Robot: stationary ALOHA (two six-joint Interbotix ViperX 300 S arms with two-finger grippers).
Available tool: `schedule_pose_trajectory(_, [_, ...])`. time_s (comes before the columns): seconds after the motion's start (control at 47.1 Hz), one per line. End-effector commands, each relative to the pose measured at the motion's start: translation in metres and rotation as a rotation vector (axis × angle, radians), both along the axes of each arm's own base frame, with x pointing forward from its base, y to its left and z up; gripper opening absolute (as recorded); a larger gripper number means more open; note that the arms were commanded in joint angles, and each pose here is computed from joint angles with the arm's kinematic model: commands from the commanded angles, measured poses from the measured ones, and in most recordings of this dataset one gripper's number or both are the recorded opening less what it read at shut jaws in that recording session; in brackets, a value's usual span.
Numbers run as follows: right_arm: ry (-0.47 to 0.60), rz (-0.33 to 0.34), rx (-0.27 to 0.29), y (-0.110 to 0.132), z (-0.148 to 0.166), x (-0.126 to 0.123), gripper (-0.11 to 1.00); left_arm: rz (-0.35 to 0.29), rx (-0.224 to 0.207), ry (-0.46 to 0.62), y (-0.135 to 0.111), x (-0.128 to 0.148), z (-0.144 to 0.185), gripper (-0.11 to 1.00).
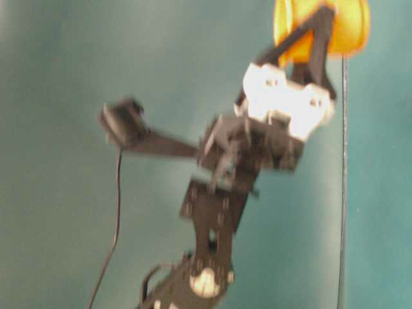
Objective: Move the cup to the right with left arm.
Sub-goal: 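Lift the orange cup and carry it rightward past the tape square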
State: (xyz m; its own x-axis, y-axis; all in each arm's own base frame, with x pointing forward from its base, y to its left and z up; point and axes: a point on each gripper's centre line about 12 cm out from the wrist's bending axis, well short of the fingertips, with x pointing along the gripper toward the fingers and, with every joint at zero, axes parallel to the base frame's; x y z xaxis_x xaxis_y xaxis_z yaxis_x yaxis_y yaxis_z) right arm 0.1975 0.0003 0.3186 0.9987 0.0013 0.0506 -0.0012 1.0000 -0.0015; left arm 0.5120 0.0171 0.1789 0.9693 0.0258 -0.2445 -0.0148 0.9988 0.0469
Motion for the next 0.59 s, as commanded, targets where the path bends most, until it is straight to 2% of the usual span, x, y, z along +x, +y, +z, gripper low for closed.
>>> schedule_pose_trajectory(0.0, [-0.034, 0.000, 0.000, 0.000, 0.014, 0.000, 0.00, -0.007, 0.003, -0.049, -0.003, 0.017, 0.020, 0.65])
schedule_pose_trajectory(0.255, [-0.055, 0.000, -0.005, 0.000, 0.020, -0.003, 0.00, -0.013, 0.004, -0.055, -0.006, 0.053, 0.023, 0.65])
schedule_pose_trajectory(0.573, [-0.061, 0.000, -0.006, 0.000, 0.022, -0.005, 0.00, -0.012, 0.004, -0.058, -0.005, 0.077, 0.023, 0.65])
